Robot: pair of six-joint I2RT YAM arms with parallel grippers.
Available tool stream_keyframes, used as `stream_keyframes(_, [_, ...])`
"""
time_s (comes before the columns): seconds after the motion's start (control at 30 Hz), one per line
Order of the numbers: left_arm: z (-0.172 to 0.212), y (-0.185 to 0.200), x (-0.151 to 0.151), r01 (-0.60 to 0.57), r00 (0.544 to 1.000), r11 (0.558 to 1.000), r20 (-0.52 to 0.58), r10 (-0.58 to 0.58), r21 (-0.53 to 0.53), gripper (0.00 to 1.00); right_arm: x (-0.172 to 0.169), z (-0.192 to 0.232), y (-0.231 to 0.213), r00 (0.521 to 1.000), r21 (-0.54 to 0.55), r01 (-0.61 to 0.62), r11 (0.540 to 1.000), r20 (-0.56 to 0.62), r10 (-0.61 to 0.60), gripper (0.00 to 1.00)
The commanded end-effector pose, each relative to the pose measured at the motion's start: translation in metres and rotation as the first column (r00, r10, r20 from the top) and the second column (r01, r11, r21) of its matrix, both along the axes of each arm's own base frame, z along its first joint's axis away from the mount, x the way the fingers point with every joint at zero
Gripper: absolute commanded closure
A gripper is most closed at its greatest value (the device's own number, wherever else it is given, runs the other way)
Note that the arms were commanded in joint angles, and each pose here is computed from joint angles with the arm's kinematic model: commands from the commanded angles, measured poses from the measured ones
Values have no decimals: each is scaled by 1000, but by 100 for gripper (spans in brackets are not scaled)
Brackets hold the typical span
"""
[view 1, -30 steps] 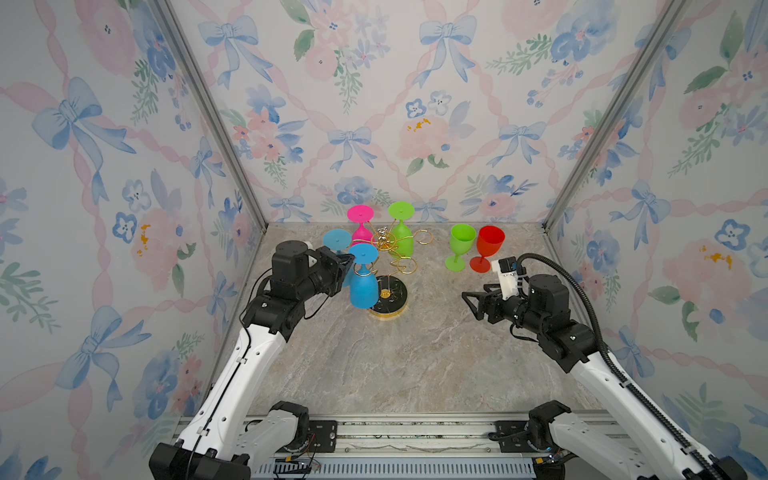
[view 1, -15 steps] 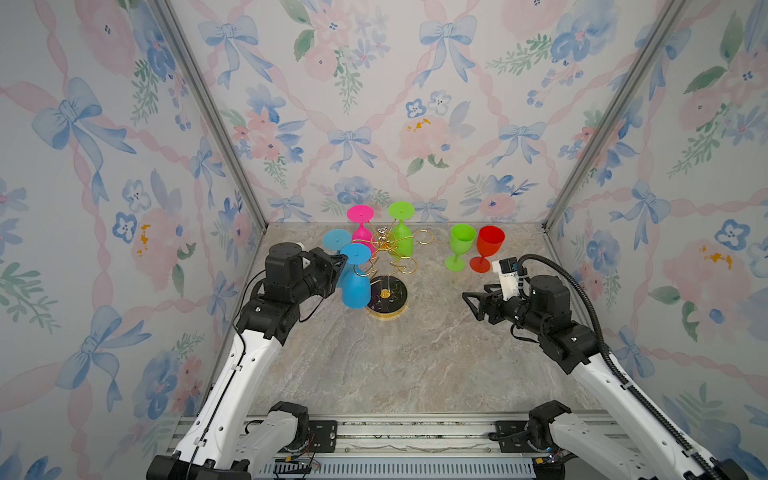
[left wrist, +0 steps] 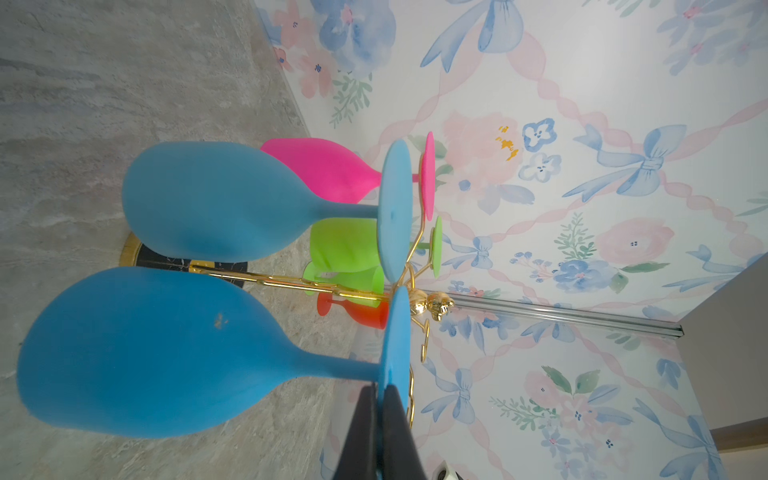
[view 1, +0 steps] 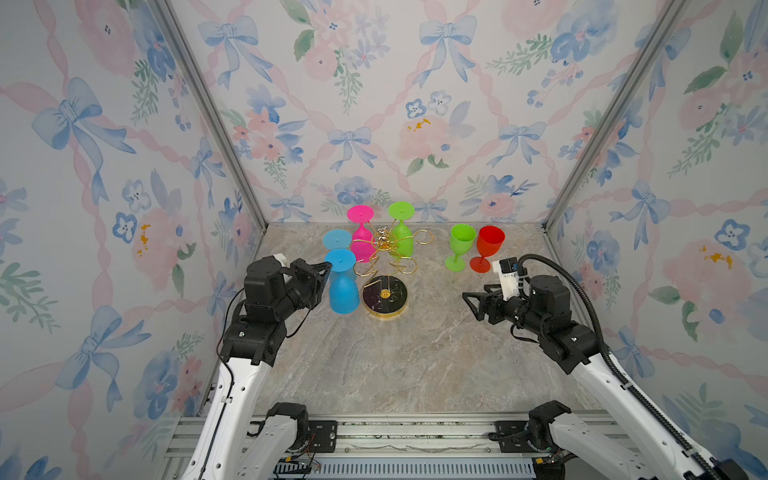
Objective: Take the wine glass off the wine glass rack
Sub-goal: 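Pull the blue glass away from the rack with the left gripper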
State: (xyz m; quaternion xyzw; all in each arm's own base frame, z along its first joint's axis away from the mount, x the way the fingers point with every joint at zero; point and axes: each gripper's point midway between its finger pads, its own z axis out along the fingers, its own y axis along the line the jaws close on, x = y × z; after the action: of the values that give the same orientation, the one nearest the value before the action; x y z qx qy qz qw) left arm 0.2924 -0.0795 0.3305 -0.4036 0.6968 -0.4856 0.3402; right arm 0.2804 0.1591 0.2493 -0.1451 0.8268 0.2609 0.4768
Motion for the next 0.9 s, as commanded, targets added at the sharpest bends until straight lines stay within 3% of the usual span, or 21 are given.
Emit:
stream_keyframes(0.0, [-1,4,-13,14,1000,999,22,-14,32,100,-2,-4,3,1000,7,-6,1000,-13,6,15])
stream_keyframes(0.43, [11,-26,-36,187,975,977,101,-197,99,100,-3,-6,2,1000,12,-4,1000,-15,5,15])
stream_keyframes(0.63, [7,-34,-51,231,967,961,72,-244,155,100,-3,-7,3,1000,17,-2,1000,-16,3,15])
stream_keyframes(0.87, [7,-64,-62,368,918,909,79,-388,196,100,-2,-8,3,1000,31,3,1000,-20,-2,15])
